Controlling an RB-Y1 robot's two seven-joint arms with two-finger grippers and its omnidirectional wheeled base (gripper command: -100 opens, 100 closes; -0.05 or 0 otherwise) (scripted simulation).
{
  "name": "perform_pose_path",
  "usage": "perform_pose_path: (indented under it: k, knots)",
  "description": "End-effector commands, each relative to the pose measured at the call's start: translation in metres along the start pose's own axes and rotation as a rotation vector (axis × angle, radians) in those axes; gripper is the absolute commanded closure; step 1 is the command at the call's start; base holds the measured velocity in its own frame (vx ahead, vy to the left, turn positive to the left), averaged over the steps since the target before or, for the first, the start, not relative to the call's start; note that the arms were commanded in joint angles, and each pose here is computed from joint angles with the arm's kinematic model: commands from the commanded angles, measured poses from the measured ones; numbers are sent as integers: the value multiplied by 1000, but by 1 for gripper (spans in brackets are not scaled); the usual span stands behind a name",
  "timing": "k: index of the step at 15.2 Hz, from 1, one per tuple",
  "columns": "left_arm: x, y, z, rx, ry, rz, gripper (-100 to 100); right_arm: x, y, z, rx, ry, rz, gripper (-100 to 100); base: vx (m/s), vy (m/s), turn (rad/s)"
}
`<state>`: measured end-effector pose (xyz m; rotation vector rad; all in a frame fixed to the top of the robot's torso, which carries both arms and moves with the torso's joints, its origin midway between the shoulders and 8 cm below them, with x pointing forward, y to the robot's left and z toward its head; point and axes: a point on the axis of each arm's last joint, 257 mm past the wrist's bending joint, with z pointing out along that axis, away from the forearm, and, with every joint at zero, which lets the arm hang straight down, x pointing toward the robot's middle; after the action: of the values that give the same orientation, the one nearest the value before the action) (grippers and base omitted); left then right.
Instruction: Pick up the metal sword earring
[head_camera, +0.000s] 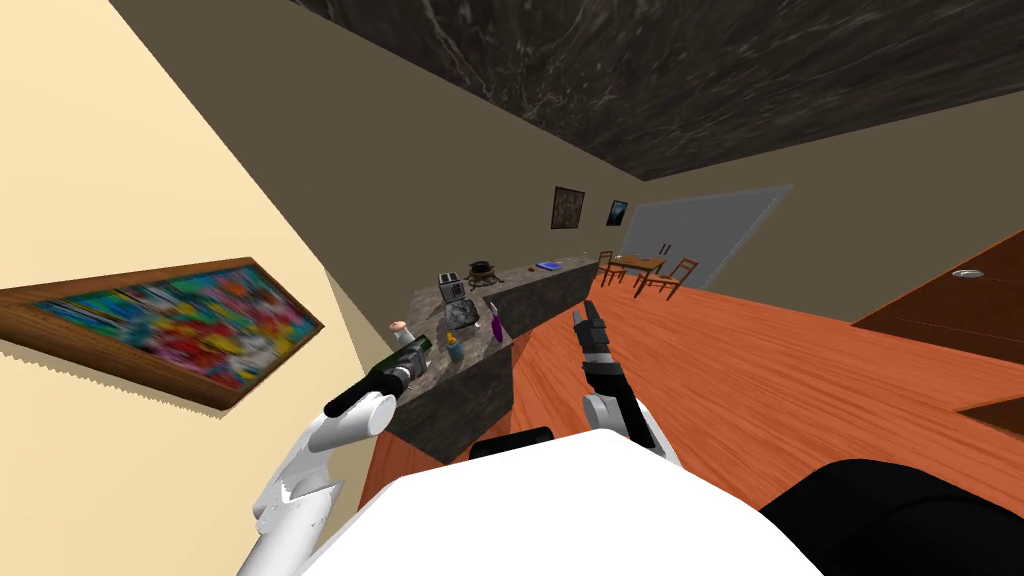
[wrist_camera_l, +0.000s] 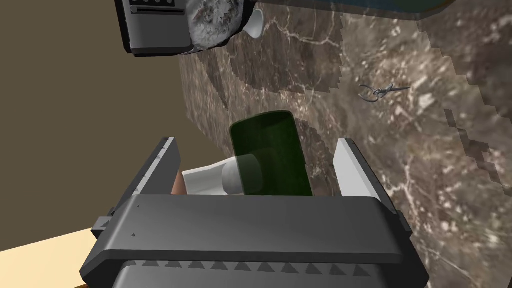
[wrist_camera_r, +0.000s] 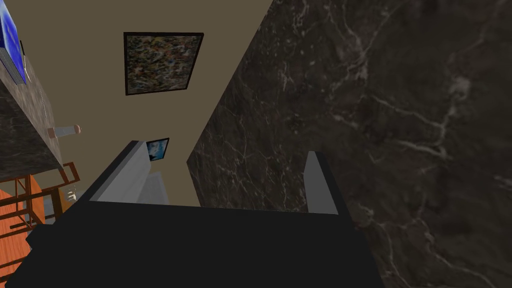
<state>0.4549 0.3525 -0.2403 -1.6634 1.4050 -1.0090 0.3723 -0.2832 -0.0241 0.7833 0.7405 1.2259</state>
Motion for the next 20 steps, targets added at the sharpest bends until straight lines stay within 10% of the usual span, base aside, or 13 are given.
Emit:
perform_pose_path:
  k: [1, 20]
  knots:
    - [-4, 5, 2, -40, -3, -7, -100, 0, 0, 0, 0, 0, 0, 0, -17, 19, -168]
    - [-27, 60, -3, -378, -18, -59, -100, 0, 0, 0, 0, 0, 0, 0, -11, 19, -100]
